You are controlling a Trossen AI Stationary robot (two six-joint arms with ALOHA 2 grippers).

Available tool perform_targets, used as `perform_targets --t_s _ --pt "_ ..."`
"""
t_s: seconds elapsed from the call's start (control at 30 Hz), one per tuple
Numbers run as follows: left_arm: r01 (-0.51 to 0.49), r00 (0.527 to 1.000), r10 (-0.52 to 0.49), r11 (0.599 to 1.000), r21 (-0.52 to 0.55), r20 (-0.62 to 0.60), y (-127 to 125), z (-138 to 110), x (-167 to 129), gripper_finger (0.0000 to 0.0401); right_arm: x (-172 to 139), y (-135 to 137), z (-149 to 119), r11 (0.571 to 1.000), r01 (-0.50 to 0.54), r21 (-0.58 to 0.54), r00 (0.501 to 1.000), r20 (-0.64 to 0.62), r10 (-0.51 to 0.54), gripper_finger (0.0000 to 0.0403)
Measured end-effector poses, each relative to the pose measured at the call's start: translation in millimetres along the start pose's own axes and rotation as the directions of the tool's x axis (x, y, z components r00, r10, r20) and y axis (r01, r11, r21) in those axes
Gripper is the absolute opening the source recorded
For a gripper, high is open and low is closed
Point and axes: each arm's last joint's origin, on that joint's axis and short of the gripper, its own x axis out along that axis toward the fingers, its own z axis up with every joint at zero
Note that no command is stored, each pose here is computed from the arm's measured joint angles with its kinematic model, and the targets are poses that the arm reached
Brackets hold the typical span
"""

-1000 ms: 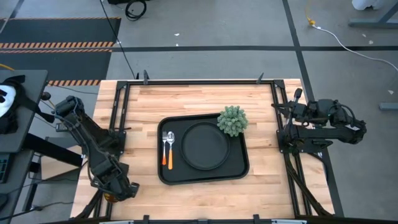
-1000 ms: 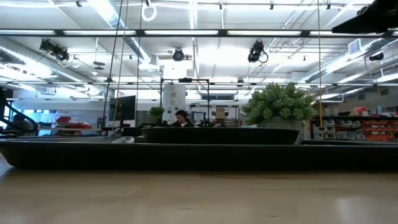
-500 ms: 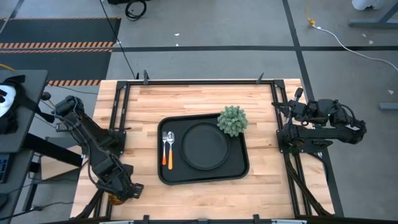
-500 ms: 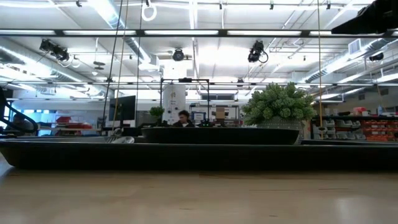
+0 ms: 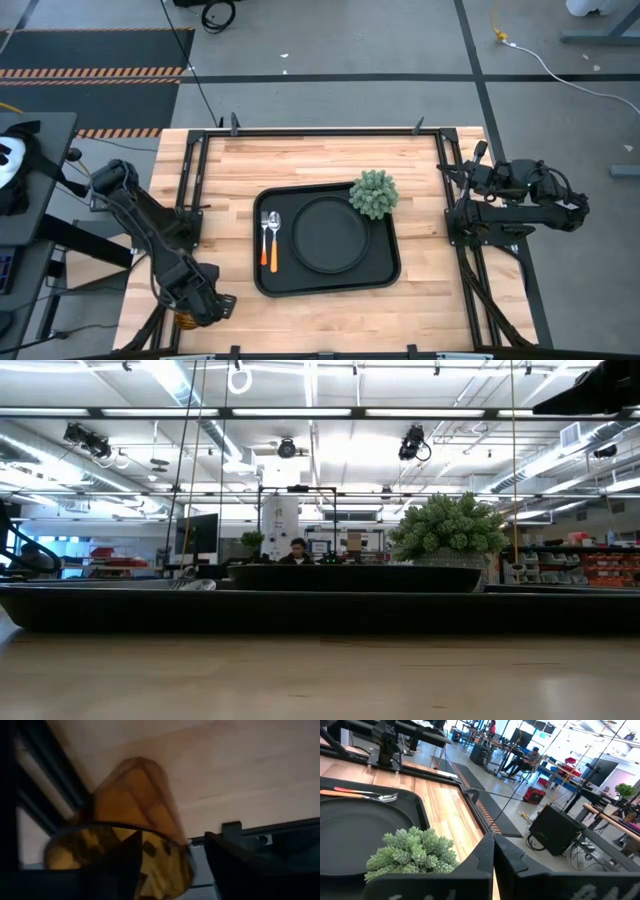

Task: Pick and place plate/cup/fork/spoon on tray
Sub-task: Put the brown cup on the black tray to the top of the orange spoon

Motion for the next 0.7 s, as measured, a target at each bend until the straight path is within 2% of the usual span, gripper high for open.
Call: perform_targets --t_s 0.2,0.4,0.47,0.6,0.7 --pt "0.029 0.999 -0.029 0.999 0.015 -0.024 -7 -3 7 0.0125 0 0 0 1.000 0.001 0.001 1.000 0.002 -0.001 0.0008" --pt "0.015 1.000 -0.014 0.999 0.043 -0.019 -6 -3 7 0.0023 0 -1 1 1.000 0.029 0.004 1.000 -0.001 -0.029 0.0008" --pt "0.010 1.000 -0.009 0.999 0.047 -0.017 -6 -2 6 0.0013 0 -1 1 1.000 0.030 0.004 1.000 -0.001 -0.030 0.0008" --pt "0.018 1.000 -0.018 0.998 0.060 -0.002 -10 5 5 0.0020 0 -1 1 1.000 0.031 0.006 1.000 0.002 -0.031 0.0008" --pt "0.033 0.999 -0.035 0.994 0.104 0.013 -18 12 -2 0.0016 0 -1 1 0.999 0.032 0.011 0.999 0.005 -0.033 0.0008"
